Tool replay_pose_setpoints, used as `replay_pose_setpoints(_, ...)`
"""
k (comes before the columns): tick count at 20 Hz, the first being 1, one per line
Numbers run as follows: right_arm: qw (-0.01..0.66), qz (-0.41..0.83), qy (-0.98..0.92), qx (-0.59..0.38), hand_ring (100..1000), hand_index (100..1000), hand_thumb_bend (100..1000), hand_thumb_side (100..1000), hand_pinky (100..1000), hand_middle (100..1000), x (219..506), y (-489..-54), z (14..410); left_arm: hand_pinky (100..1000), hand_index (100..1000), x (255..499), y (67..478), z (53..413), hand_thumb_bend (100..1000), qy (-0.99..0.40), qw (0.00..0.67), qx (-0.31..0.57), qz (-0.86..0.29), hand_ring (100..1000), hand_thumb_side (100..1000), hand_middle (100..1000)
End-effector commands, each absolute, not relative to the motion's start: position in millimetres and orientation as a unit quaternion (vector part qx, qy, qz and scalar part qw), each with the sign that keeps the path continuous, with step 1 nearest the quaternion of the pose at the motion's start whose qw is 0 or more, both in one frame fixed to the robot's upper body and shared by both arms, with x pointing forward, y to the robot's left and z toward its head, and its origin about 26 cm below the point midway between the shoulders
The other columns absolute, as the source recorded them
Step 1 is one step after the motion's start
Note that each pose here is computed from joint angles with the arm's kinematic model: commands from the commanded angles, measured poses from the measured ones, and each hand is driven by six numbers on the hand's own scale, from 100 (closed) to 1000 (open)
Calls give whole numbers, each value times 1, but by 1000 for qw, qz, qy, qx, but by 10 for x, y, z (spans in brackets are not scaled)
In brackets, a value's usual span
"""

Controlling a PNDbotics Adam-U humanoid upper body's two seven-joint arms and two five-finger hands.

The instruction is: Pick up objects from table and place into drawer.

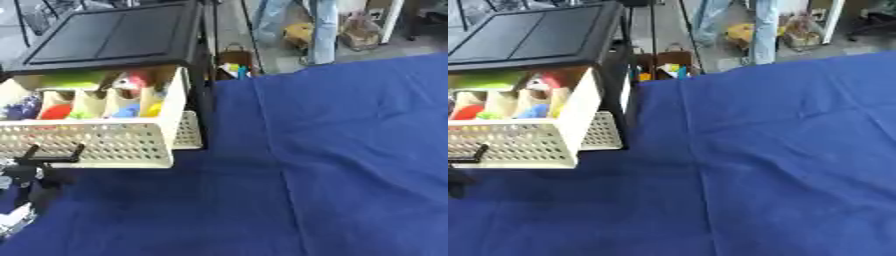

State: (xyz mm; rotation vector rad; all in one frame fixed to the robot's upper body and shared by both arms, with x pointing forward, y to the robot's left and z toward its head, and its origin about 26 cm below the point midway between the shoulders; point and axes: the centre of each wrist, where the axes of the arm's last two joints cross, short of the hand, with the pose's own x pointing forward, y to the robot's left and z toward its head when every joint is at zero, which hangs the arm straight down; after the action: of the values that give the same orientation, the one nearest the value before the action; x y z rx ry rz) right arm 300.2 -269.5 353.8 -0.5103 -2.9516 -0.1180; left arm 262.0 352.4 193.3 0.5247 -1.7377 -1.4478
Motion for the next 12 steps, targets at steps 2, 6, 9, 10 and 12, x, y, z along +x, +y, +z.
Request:
replay_pose_setpoints(2,54,-37,-983,-173,725,667,100,851,709,560,2951,-2677,3622,307,797,2623,3540,2069,100,-673,397,218,-585,604,1000,684)
replay_pose_setpoints(6,54,-43,-983,-170,727,665,100,848,708,561,2952,-2674,3624,292,794,2613,3519,2010,100,-652,426,197,-596,596,1000,673)
replay_pose_setpoints(9,55,-45,-983,-169,727,664,100,849,708,562,2953,-2672,3621,286,792,2626,3509,2036,100,-644,441,186,-598,596,1000,671)
replay_pose_setpoints(10,55,-46,-983,-169,727,664,100,849,708,562,2953,-2671,3620,284,792,2631,3505,2048,100,-642,445,182,-598,596,1000,671)
replay_pose_setpoints(12,56,-46,-983,-169,726,664,100,850,708,561,2954,-2671,3618,279,791,2640,3498,2066,100,-639,453,174,-596,595,1000,671)
